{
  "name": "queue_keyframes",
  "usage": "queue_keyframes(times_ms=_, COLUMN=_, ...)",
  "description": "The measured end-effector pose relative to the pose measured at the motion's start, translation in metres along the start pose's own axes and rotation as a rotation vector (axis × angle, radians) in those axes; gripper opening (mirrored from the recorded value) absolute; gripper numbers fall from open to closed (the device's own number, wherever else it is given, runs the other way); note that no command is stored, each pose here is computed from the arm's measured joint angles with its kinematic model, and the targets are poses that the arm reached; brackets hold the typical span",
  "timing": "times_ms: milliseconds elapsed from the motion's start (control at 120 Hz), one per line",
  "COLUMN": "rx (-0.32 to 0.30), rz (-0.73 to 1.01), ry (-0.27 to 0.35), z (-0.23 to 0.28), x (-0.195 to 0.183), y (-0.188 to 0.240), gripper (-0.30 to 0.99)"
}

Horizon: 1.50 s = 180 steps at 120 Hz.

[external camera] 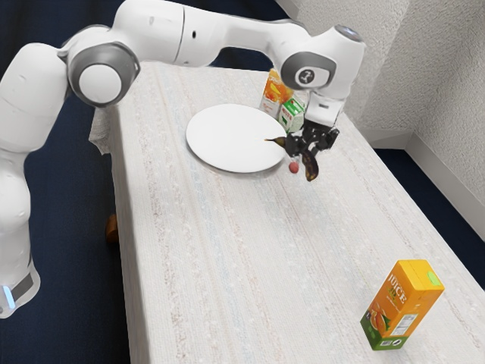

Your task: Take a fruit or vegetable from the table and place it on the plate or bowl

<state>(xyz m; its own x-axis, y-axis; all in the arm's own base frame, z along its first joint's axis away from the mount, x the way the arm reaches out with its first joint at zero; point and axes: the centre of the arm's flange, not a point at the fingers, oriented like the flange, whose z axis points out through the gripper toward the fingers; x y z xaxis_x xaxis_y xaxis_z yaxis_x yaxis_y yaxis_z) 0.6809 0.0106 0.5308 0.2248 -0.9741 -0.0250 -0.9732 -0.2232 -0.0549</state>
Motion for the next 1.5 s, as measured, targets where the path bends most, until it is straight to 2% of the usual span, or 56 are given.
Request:
queue_keyframes(times_ms=125, rx=-0.009, rz=-0.037, ry=-0.012, z=-0.013, x=-0.024, y=0.014, gripper=0.17)
queue_keyframes(times_ms=333, rx=-0.018, rz=-0.134, ry=-0.003, z=-0.018, x=-0.089, y=0.014, gripper=0.17)
queue_keyframes(times_ms=508, rx=-0.005, rz=-0.16, ry=0.001, z=-0.028, x=-0.103, y=0.016, gripper=0.18)
queue_keyframes(times_ms=633, rx=-0.004, rz=-0.206, ry=-0.005, z=-0.027, x=-0.129, y=0.015, gripper=0.18)
queue_keyframes(times_ms=1008, rx=-0.003, rz=-0.319, ry=-0.009, z=0.016, x=-0.203, y=-0.003, gripper=0.17)
queue_keyframes(times_ms=1108, rx=0.007, rz=-0.329, ry=-0.008, z=0.019, x=-0.21, y=-0.005, gripper=0.17)
queue_keyframes(times_ms=1283, rx=-0.011, rz=-0.332, ry=0.0, z=0.031, x=-0.213, y=-0.009, gripper=0.52)
queue_keyframes(times_ms=1500, rx=-0.019, rz=-0.333, ry=0.003, z=0.032, x=-0.213, y=-0.008, gripper=0.65)
